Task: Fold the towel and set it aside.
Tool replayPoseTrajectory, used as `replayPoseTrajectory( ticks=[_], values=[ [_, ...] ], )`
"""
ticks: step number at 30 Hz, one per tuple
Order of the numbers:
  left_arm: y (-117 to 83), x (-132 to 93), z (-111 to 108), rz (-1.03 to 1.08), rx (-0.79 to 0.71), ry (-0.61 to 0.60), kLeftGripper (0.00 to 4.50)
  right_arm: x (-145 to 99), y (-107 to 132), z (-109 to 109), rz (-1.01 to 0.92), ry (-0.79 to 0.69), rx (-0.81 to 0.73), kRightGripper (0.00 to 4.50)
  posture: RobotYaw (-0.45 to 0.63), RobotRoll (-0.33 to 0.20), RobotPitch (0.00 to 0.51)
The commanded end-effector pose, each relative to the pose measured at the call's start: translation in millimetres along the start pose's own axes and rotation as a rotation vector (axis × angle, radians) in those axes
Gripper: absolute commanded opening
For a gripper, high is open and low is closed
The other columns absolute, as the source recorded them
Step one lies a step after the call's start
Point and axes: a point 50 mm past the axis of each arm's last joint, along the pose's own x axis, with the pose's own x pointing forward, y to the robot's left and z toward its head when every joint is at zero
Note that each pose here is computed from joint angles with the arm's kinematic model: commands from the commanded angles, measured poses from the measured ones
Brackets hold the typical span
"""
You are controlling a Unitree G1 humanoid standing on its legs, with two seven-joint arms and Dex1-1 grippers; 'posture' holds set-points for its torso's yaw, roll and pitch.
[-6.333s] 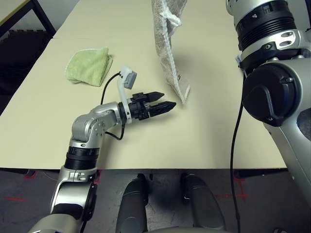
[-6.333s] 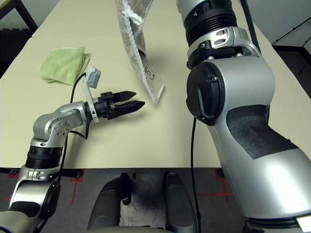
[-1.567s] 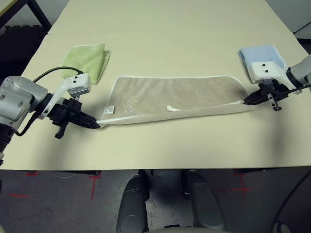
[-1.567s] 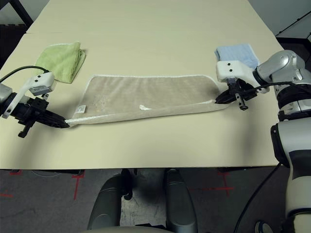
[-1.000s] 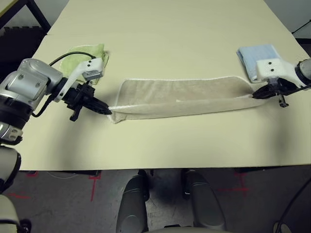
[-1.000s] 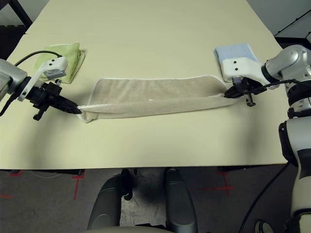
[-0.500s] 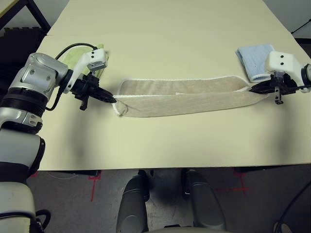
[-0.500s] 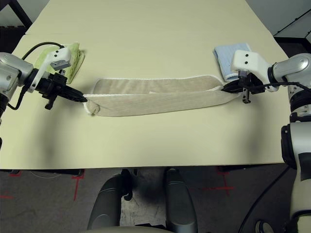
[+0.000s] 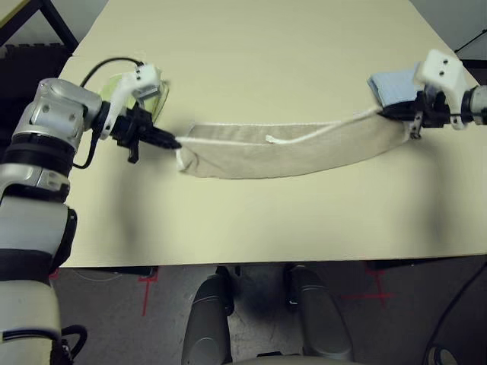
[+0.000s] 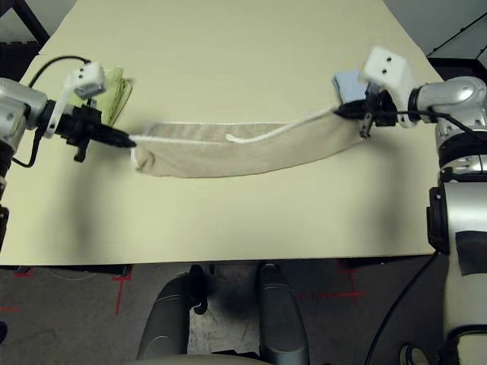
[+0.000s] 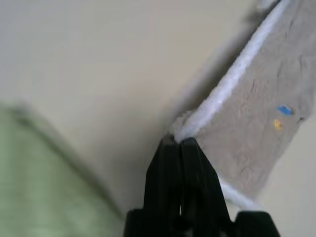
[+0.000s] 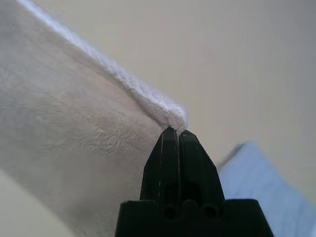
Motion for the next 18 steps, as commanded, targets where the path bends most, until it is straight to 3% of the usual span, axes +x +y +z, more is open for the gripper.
replayPoseTrajectory(
  ticks=[1, 4, 8, 11, 14, 18],
  values=[
    [31.7, -16.7, 36.8, 0.534, 0.001, -0.332, 0.02, 0.0, -25.2, 28.8, -0.356, -0.212, 0.150, 0.00, -0.09, 0.000, 0.219],
    [42.4, -44.8, 72.7, 0.759, 0.016, -0.658, 0.02, -12.6, -45.0, 59.8, -0.579, -0.462, 0.227, 0.00, -0.09, 0.000, 0.219],
    [41.7, -59.8, 81.4, 0.808, 0.099, -0.794, 0.02, -18.2, -47.4, 67.1, -0.584, -0.581, 0.263, 0.00, -0.10, 0.000, 0.218],
    [31.6, -42.1, 53.6, 0.593, 0.189, -0.626, 0.02, -5.4, -25.1, 47.1, -0.342, -0.466, 0.160, 0.00, -0.10, 0.000, 0.219],
    [16.9, -24.0, 14.0, 0.275, 0.233, -0.331, 0.02, 0.5, -6.3, 25.7, -0.125, -0.295, 0.039, 0.00, -0.09, 0.000, 0.222],
    [-3.1, -26.4, -39.2, -0.125, 0.208, 0.060, 0.02, 0.2, 12.5, 1.9, 0.145, -0.080, -0.075, 0.00, -0.09, 0.000, 0.224]
  ],
)
